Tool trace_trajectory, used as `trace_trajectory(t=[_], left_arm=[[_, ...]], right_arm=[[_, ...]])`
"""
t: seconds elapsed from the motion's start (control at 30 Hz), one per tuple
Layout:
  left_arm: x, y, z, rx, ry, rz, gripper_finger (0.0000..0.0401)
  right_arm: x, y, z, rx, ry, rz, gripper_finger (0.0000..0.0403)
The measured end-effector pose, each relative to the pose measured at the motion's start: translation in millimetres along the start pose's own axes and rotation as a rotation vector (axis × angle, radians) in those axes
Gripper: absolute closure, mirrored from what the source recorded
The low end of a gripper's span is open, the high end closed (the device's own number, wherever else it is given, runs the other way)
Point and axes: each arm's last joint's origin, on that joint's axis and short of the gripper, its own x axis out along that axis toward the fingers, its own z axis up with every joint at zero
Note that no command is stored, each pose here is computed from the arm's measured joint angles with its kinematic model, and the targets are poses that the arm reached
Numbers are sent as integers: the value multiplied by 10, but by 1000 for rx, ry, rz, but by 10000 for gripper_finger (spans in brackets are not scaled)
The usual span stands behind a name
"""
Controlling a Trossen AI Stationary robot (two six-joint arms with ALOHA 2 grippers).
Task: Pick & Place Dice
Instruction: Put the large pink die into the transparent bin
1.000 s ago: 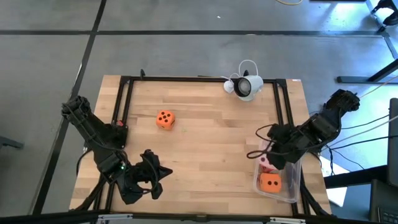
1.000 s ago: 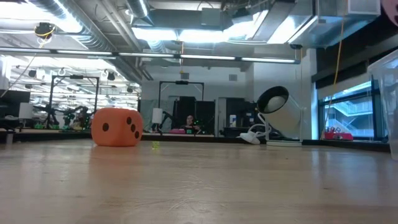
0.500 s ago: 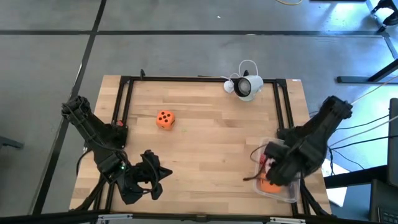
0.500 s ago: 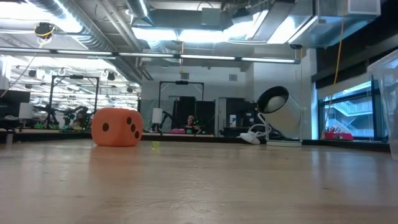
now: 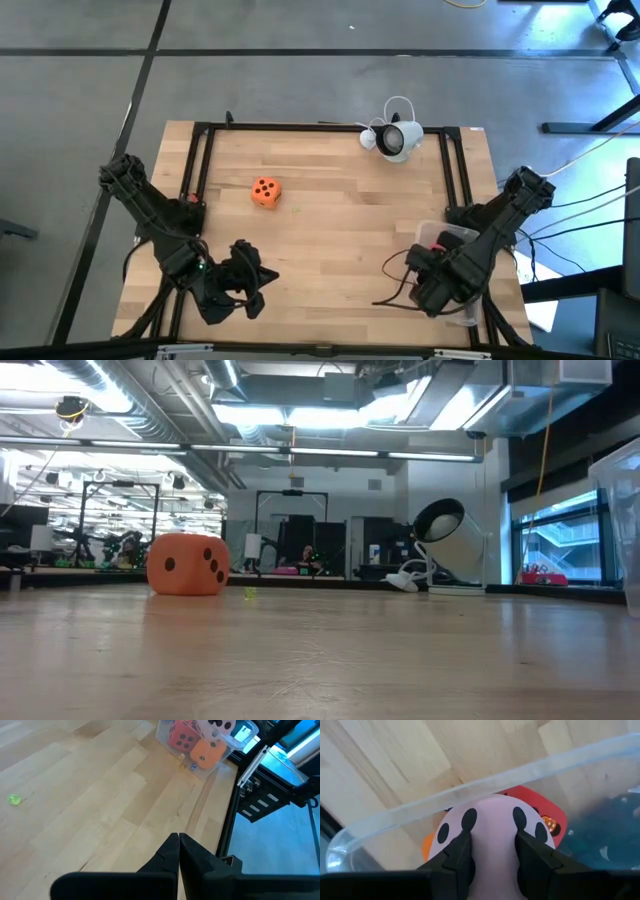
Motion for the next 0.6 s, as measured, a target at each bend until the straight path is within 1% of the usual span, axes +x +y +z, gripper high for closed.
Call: trace_trajectory(t=[0.33, 0.6], left_arm=[[7, 3, 8, 14, -2, 3, 395], [63, 33, 68, -1, 0, 18, 395]], right_arm=[[12, 32, 152, -13, -93, 41, 281], [12, 52, 294, -27, -158, 87, 286]])
